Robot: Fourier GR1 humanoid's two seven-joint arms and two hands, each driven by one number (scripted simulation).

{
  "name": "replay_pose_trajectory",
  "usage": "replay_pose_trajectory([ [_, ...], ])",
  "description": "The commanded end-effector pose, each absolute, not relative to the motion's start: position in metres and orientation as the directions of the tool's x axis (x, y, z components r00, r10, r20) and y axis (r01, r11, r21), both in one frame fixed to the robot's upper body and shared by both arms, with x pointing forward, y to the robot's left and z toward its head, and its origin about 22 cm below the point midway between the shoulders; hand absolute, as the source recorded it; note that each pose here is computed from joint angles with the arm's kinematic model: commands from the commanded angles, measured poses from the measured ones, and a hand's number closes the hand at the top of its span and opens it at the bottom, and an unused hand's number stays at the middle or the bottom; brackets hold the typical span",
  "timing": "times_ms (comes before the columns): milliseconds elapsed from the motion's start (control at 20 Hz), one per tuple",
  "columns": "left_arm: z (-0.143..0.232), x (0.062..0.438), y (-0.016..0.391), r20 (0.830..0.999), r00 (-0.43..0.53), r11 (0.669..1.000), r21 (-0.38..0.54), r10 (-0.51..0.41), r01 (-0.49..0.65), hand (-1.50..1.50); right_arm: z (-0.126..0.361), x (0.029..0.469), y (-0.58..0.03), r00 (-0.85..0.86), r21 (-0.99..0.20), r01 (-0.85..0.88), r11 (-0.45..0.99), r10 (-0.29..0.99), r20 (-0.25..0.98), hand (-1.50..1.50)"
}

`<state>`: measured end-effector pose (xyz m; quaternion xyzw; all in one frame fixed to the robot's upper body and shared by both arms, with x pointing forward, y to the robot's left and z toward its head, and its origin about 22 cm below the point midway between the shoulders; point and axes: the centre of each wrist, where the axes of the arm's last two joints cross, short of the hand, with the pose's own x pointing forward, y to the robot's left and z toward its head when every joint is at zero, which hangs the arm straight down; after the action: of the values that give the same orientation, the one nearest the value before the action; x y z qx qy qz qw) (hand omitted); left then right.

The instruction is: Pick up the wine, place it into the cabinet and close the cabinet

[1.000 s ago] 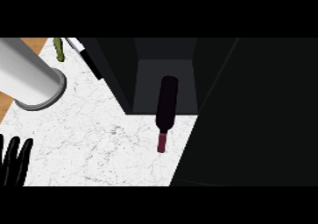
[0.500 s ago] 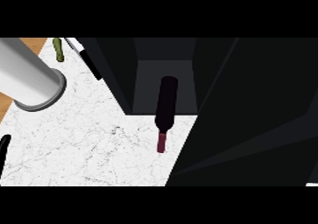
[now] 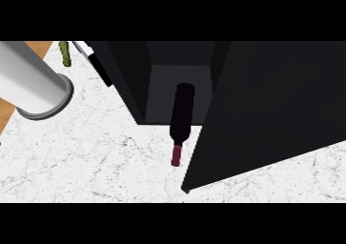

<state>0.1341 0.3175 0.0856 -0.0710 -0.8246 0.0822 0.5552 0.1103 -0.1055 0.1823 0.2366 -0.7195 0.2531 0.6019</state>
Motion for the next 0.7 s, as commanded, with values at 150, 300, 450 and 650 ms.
replay_pose_trajectory([
  [150,0.089,0.146,0.31,0.897,-0.359,0.965,-0.257,0.256,0.045,-1.5,0.201,0.105,-0.066,-0.251,-0.13,-0.703,0.699,-0.073,0.965,1.5],
  [300,0.091,0.145,0.312,0.889,-0.37,0.962,-0.262,0.27,0.074,-1.5,0.201,0.119,-0.053,-0.251,-0.124,-0.697,0.706,-0.078,0.965,1.5],
  [450,0.093,0.148,0.318,0.897,-0.348,0.962,-0.263,0.274,0.08,-1.5,0.206,0.128,-0.047,-0.219,-0.076,-0.702,0.708,-0.113,0.969,1.5],
  [650,0.085,0.151,0.313,0.892,-0.365,0.963,-0.261,0.265,0.062,-1.5,0.219,0.15,-0.033,-0.213,-0.078,-0.706,0.703,-0.106,0.971,1.5],
])
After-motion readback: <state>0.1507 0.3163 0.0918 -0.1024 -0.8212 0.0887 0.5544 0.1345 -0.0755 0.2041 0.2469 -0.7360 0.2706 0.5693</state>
